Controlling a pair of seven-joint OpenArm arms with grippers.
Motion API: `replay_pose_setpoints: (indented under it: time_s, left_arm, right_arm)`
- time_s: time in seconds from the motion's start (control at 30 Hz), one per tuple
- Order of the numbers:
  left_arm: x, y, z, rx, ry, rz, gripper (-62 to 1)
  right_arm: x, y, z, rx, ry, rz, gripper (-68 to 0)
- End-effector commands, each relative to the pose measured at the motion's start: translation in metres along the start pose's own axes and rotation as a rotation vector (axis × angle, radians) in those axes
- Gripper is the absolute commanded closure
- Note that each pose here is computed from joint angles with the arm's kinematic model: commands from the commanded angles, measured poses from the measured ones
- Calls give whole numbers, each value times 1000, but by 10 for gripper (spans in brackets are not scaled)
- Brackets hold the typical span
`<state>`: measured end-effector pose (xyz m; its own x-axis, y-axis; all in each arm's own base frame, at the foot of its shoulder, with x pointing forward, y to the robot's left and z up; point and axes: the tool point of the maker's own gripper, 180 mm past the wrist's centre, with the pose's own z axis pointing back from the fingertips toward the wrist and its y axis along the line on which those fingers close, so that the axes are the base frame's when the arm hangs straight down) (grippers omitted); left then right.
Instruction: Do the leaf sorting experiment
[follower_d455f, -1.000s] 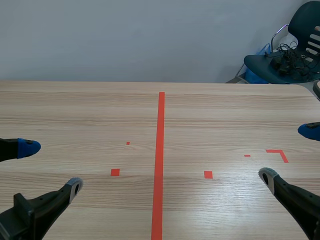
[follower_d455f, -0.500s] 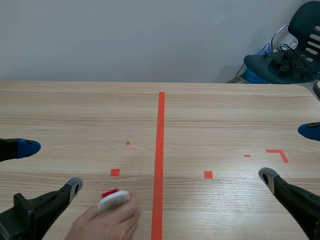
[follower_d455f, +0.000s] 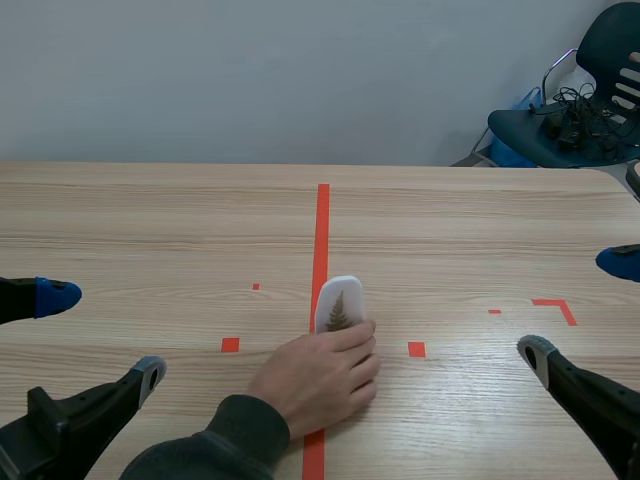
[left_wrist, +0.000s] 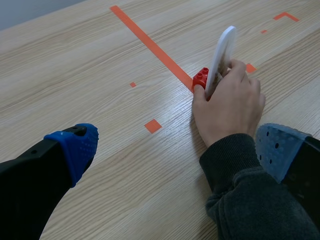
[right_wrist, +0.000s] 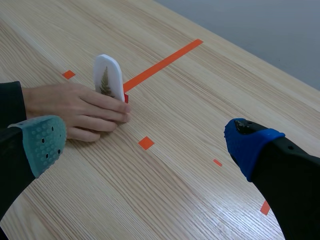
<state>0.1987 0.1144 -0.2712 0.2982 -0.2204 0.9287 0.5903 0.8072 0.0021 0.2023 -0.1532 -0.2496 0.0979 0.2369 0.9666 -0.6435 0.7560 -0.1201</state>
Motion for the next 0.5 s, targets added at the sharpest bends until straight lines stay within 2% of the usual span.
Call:
replay_pose_setpoints:
  time_s: [0.0,0.47]
  left_arm:
    - [7,0,0,2,-29,5,-623]
    - [7,-1,0,0,-24,6,-623]
  right_arm:
    - [10,-6,0,-5,-35,13,-679]
    - [10,-6,0,-5,-34,14,-679]
